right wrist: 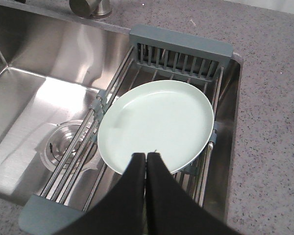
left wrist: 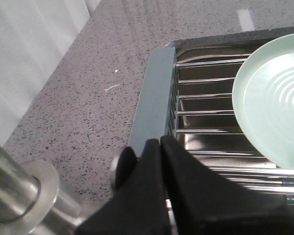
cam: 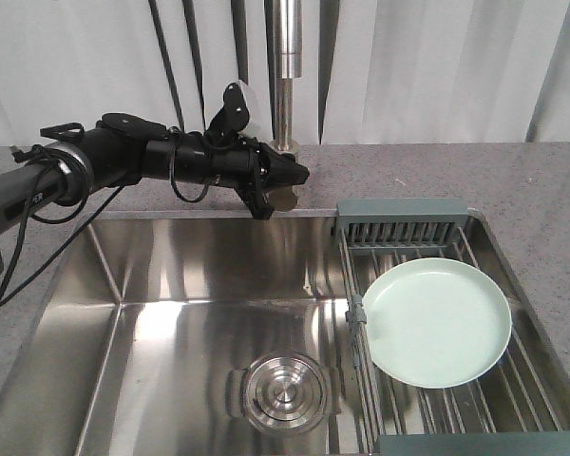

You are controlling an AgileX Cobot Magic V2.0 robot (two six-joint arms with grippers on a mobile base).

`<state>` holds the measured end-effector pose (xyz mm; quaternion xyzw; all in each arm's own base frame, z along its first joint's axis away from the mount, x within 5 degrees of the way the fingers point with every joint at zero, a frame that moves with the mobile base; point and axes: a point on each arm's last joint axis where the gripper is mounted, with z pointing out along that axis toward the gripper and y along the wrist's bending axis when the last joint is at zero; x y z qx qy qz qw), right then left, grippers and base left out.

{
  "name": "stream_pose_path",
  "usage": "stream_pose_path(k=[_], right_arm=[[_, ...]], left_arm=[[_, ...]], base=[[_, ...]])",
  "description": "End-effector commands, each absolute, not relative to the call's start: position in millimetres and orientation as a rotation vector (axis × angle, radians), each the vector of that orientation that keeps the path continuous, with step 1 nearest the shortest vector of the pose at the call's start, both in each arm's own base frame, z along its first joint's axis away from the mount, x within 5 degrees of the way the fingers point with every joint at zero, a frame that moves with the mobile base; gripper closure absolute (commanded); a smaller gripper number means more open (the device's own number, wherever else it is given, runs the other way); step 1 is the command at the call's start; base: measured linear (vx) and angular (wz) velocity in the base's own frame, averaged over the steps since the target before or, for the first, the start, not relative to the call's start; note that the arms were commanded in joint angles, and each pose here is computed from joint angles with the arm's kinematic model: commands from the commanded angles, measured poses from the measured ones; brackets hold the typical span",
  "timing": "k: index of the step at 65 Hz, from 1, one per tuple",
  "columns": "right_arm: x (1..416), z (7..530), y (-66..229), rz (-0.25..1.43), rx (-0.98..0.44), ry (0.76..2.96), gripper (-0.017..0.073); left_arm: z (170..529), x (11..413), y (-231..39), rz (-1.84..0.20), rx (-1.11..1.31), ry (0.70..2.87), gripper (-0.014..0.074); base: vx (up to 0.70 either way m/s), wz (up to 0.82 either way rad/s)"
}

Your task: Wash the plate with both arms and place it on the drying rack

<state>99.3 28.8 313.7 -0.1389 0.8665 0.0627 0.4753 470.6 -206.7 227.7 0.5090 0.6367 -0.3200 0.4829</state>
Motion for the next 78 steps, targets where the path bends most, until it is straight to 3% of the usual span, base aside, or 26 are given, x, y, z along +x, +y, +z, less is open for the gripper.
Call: stream_pose_path(k=[1,20,36,53,65,78], right_arm=[[102,327,29,0.147,-0.326,2.029,0.0568],[102,327,29,0.147,-0.326,2.029,0.0568],[102,327,29,0.147,-0.326,2.029,0.0568],[102,327,29,0.147,-0.326,2.029,0.0568],[102,327,29,0.147,-0.326,2.029,0.0568],[102,327,29,0.147,-0.326,2.029,0.0568]], left_arm=[[277,472,-201,-0.74,1.107,1.468,0.0601],[321,434,-198,-0.935,1.268,1.409,0.0601],[362,410,-177,-0.736,1.23,1.739,0.0601],[399,389,-132,-0.361,0.801,2.178,0.0601],[402,367,-104,-0.17,0.482,2.222,0.0601],[384,320,-84,-0.186,0.312,2.188,0.06]], base=[[0.0,0.0],[0.0,0.0],[0.0,0.0],[0.0,0.0],[0.0,0.0],[0.0,0.0]])
